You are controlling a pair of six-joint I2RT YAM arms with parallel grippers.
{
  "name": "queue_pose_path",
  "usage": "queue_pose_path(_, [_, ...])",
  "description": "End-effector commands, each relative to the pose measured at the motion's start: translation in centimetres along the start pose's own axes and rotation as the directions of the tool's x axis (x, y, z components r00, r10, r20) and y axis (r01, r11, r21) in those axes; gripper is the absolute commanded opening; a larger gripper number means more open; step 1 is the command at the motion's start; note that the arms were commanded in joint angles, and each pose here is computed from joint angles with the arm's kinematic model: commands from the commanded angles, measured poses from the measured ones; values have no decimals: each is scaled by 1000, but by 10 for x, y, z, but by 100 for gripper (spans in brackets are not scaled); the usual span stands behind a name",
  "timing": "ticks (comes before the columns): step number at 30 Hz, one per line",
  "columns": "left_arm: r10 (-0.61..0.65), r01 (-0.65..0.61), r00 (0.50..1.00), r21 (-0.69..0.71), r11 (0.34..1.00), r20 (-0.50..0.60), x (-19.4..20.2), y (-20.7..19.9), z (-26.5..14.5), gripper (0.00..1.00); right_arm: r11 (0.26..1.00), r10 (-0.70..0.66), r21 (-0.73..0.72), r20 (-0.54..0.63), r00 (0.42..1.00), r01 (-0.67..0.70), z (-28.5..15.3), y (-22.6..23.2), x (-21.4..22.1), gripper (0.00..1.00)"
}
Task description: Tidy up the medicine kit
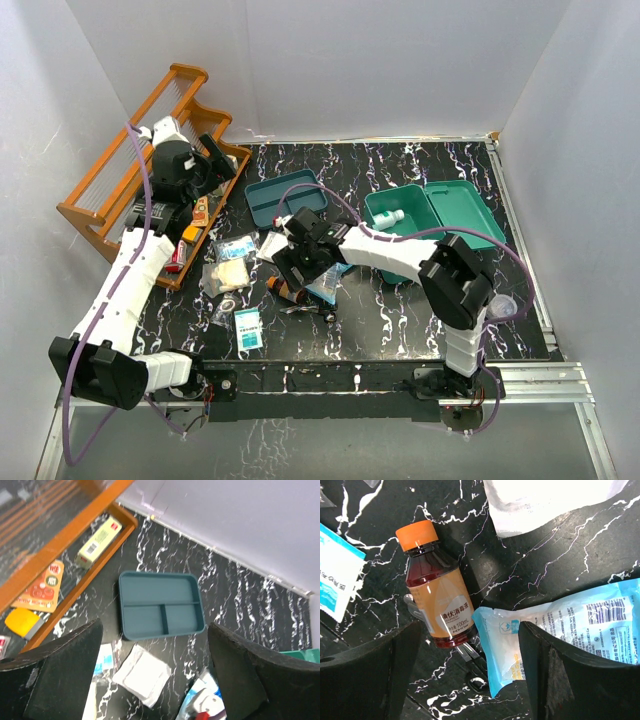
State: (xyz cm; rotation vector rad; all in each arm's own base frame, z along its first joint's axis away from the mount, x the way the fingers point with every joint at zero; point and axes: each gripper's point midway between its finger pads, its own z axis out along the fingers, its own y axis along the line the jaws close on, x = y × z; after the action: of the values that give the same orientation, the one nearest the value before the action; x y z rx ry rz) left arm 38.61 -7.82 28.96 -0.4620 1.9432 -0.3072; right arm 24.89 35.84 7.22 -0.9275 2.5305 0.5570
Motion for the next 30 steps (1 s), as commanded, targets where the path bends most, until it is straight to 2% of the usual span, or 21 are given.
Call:
queue_pose_path(1, [35,-39,996,45,998,80,-36,-13,-18,85,993,-111,-26,40,993,112,-5,15,-28,77])
queue_pose_path(8, [42,-47,994,51,998,106,-44,-15,-25,86,985,-171,-37,-11,985,170,20,28,-24,73])
queue_pose_path(14, [44,-50,994,56,997,103,-44,-16,-22,85,985,-169,-20,-13,986,169,35,28,-29,60])
queue_pose_path(19, [47,-54,994,68,996,102,-43,-19,-20,86,985,-171,13,-14,985,171,40,24,-25,57])
queue_pose_path(21, [47,-55,994,78,995,95,-41,-21,-19,86,987,-162,23,-9,987,162,40,22,-26,50])
queue_pose_path(24, [45,-54,995,103,993,85,-38,-25,-18,86,991,-131,25,63,989,129,28,27,-40,43])
queue_pose_path(30, [39,-49,997,147,988,68,-33,-32,-18,86,999,9,-40,311,950,4,-18,34,-96,42])
